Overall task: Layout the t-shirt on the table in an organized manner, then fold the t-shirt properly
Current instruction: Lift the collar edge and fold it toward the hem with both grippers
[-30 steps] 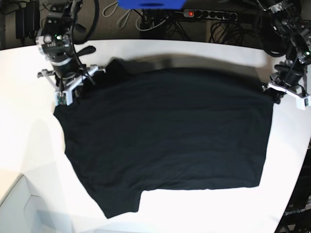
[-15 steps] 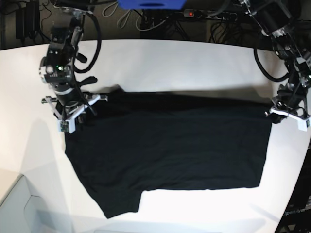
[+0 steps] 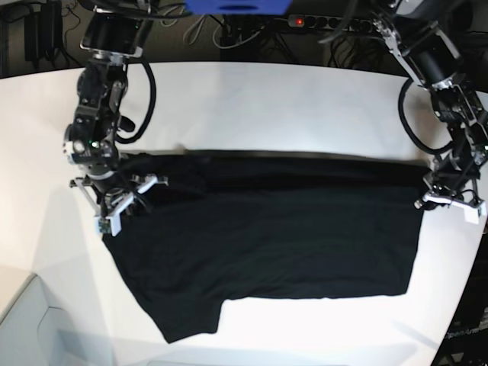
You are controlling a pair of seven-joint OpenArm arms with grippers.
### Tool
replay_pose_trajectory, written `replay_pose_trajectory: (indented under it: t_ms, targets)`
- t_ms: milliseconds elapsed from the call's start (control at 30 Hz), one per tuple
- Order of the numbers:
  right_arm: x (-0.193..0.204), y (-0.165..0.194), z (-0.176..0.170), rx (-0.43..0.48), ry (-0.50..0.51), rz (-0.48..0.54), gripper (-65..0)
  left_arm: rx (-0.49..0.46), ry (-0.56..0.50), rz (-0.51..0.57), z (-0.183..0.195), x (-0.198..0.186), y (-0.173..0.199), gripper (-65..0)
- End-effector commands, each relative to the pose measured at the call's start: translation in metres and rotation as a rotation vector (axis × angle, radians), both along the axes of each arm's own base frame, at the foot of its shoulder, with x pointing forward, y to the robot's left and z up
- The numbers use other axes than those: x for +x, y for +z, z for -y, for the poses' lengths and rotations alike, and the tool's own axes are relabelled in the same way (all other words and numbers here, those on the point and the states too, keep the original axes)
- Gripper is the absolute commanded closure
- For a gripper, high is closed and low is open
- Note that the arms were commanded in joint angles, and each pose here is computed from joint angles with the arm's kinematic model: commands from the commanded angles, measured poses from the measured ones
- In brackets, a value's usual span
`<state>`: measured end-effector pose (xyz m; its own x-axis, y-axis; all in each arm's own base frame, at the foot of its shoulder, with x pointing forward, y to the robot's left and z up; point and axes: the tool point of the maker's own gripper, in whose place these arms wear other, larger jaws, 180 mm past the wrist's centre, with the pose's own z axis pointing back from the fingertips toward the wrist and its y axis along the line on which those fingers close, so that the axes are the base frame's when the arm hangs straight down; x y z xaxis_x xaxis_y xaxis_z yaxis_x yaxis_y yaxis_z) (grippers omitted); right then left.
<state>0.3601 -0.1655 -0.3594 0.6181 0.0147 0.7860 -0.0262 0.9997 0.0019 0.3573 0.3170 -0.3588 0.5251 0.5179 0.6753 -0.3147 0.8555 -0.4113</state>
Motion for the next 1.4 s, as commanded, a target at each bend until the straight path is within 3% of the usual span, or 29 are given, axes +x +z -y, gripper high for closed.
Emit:
replay_pose_trajectory:
  t_ms: [0, 333, 533, 633, 800, 1067, 1367]
  targets:
    - [0.013, 0.017, 0.001, 0.003, 0.002, 0.064, 0.0, 0.019, 0.007, 0.058, -0.009, 0.012, 0.019, -0.1]
    - [0.026, -0.002, -0.003, 0.030, 0.009, 0.010, 0.0, -0.025, 0.012, 0.042, -0.006, 0.019, 0.010, -0.4]
    - [0.031, 0.005, -0.001, 0.020, 0.014, 0.024, 0.0, -0.044, 0.016, 0.034, -0.005, 0.023, 0.007, -0.5]
    - [0.032, 0.006, 0.004, 0.007, 0.012, 0.025, -7.5, -0.044, 0.014, 0.035, -0.005, 0.023, 0.007, -1.6]
    - [0.031, 0.007, 0.006, 0.006, 0.006, 0.024, -26.9, -0.038, 0.013, 0.041, -0.005, 0.023, 0.009, -14.9]
    - [0.016, 0.021, 0.016, -0.039, 0.000, 0.067, -37.8, -0.027, 0.015, 0.058, -0.009, 0.022, 0.016, -41.2]
    - [-0.031, 0.006, 0.019, -0.069, 0.001, 0.018, -38.4, 0.047, 0.053, 0.032, -0.025, -0.013, -0.004, -42.7]
